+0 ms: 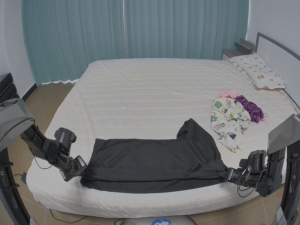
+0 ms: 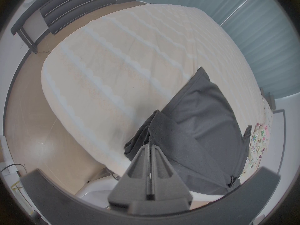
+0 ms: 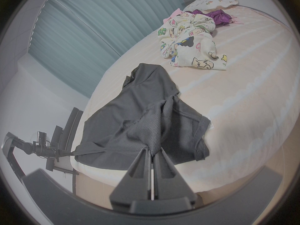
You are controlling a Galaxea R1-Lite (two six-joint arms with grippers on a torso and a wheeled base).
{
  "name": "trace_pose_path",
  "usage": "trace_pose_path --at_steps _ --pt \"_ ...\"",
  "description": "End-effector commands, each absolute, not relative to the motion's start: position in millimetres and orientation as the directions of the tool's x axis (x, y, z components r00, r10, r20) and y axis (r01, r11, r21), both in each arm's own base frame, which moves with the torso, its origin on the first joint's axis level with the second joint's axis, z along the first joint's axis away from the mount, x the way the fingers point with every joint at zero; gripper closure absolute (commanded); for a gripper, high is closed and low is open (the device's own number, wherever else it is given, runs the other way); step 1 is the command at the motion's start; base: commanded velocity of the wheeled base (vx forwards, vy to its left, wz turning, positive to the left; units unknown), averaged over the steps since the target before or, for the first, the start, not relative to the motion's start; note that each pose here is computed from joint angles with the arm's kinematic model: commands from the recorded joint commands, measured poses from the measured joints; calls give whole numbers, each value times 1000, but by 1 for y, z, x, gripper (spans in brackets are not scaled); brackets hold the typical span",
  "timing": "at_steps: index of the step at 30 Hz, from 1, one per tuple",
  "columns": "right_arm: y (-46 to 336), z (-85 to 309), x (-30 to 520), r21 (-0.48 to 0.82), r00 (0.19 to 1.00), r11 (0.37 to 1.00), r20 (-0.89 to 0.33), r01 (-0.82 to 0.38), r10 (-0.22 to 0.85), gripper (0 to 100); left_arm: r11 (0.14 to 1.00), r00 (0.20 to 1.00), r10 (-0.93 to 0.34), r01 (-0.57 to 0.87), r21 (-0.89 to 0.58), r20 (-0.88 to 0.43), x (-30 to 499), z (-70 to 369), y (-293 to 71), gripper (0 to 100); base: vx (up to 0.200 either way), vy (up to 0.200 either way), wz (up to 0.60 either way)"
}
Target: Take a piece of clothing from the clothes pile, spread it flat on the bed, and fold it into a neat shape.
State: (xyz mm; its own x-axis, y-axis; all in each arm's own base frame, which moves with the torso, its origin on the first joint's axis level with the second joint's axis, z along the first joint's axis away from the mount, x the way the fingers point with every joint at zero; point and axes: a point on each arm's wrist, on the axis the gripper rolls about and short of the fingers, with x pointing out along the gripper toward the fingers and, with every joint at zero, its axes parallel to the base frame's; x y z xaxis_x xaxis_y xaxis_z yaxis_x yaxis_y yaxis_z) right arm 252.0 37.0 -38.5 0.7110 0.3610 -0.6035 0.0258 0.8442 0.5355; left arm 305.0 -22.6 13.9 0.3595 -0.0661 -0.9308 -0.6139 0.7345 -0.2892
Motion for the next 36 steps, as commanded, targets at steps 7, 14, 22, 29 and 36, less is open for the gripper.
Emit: trace_pose_path --at_steps 7,14,22,29,36 --pt "29 -38 251 533 735 845 -586 32 342 100 753 376 -66 -589 -293 -924 292 27 -20 100 0 0 0" --pt "26 -43 241 531 704 846 -616 38 355 100 795 339 -67 -551 -255 -939 275 23 -19 100 0 0 0" --pt "28 -48 240 513 686 858 -629 13 366 100 805 263 -56 -559 -200 -963 270 4 -19 100 0 0 0" --pt "29 -54 239 504 671 864 -646 15 365 100 812 241 -56 -553 -184 -969 267 -1 -22 100 0 0 0" --pt "26 -50 239 495 685 869 -636 12 354 0 812 244 -66 -551 -194 -967 267 1 -23 0 0 0 0"
